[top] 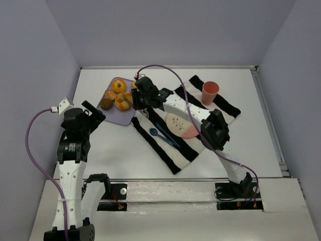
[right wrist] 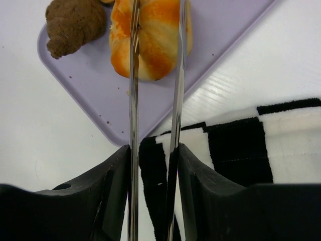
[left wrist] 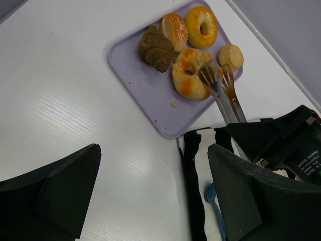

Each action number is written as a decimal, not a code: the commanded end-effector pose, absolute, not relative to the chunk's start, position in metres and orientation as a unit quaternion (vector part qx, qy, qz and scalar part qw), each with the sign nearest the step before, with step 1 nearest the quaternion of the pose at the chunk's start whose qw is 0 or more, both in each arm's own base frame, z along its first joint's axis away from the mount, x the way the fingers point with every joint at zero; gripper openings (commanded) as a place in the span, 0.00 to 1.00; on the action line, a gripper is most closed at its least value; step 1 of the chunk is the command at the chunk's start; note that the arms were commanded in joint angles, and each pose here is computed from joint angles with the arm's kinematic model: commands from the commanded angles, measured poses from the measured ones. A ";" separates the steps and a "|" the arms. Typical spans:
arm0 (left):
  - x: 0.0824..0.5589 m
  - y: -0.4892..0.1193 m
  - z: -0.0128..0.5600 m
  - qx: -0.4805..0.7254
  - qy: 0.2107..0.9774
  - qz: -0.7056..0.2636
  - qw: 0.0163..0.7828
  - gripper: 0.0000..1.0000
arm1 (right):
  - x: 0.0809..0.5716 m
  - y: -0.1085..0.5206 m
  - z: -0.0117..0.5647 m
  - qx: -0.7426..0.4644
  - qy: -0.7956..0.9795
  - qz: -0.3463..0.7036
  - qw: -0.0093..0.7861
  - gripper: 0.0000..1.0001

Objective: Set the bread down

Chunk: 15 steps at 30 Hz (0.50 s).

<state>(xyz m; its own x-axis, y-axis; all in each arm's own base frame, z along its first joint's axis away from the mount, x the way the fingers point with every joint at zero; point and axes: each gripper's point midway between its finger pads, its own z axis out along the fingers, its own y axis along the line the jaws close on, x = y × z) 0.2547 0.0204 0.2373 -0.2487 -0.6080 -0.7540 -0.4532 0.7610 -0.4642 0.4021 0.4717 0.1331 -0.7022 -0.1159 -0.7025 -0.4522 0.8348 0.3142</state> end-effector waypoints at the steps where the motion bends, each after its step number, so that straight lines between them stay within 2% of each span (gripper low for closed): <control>1: 0.258 0.020 0.243 -0.325 0.783 -0.080 0.525 0.99 | 0.412 0.481 0.217 -0.155 0.847 0.288 0.419 0.33; 7: 0.259 0.019 0.241 -0.322 0.786 -0.080 0.522 0.99 | 0.404 0.456 0.269 -0.136 0.822 0.294 0.469 0.30; 8: 0.260 0.019 0.240 -0.321 0.787 -0.081 0.520 0.99 | 0.395 0.444 0.295 -0.130 0.810 0.303 0.485 0.30; 10: 0.261 0.018 0.239 -0.320 0.790 -0.081 0.516 0.99 | 0.387 0.423 0.276 -0.124 0.822 0.287 0.476 0.29; 11: 0.261 0.018 0.238 -0.320 0.791 -0.082 0.515 0.99 | 0.375 0.407 0.303 -0.117 0.810 0.298 0.492 0.29; 12: 0.262 0.018 0.237 -0.320 0.792 -0.082 0.514 0.99 | 0.368 0.391 0.277 -0.109 0.824 0.274 0.483 0.29; 15: 0.262 0.018 0.235 -0.319 0.795 -0.080 0.510 0.99 | 0.340 0.335 0.266 -0.076 0.835 0.246 0.487 0.29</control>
